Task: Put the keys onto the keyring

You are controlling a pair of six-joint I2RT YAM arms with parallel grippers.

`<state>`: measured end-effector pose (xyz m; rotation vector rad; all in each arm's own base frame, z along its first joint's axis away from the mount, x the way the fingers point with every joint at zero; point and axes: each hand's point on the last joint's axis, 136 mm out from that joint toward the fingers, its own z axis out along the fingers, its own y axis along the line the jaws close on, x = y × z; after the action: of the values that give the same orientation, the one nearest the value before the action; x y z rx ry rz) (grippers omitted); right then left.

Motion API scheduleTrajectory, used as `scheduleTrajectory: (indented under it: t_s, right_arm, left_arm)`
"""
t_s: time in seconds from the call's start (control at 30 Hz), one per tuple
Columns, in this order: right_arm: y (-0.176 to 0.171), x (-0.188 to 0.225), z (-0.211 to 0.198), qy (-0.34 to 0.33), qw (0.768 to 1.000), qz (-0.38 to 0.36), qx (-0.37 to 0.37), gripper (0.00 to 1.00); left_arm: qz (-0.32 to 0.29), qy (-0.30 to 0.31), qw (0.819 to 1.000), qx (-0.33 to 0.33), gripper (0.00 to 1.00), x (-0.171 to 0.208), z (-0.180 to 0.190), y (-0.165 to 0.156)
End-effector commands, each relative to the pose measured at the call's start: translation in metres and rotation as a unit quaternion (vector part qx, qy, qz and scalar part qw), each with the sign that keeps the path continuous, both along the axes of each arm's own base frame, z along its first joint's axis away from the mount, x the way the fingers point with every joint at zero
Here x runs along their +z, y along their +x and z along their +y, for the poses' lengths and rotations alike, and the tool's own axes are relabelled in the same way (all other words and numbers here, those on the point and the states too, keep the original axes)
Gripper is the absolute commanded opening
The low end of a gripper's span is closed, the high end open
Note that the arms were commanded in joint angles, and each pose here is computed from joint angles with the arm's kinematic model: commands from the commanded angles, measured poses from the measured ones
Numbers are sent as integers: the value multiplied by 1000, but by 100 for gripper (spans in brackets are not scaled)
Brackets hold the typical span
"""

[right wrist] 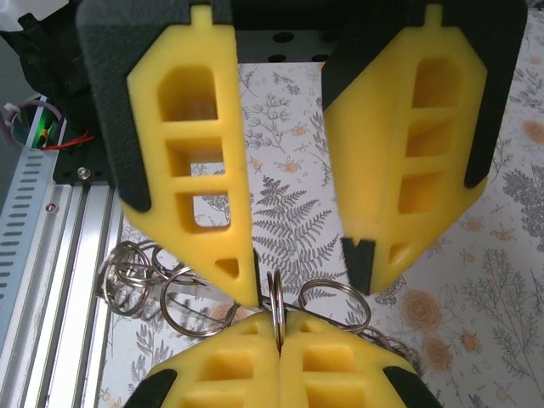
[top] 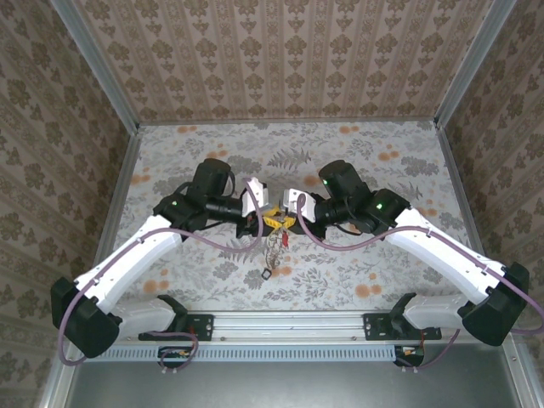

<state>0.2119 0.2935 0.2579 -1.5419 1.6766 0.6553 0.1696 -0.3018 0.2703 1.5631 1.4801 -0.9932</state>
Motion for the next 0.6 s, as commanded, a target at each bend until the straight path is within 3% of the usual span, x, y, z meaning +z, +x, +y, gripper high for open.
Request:
scheduleTrajectory:
  t_s: [0.0,0.1,0.17,0.2,0.3,0.4,0.57]
  right_arm:
    - [4,20,7,22,1000,-21,1,0]
    - [3,19,6,23,1000,-18,-1,0]
    - [3,20,6,24,1000,-19,-1,0]
    - [3,19,6,24,1000,-18,-1,0]
    - [2,19,5,23,1000,-21,-1,0]
    - [1,20,2,36,999,-32,-5,15]
    - [-4,21,-4,62,998,-18,-14,20]
  left_arm:
    - [-19,-9,1000,-12,29,10,-8,-2]
    - [-14,1,1000,-21,22,6,-9,-5]
    - [-16,0,1000,-24,4,6,-9,-6]
    - [-17,0,1000,-24,0,7,-8,-6]
    - [-22,-4,999,-25,0,11,-7,-7]
    - [-12,-32,999,-30,0,20,-6,-8]
    - [2,-107,994,-33,0,43,0,-7]
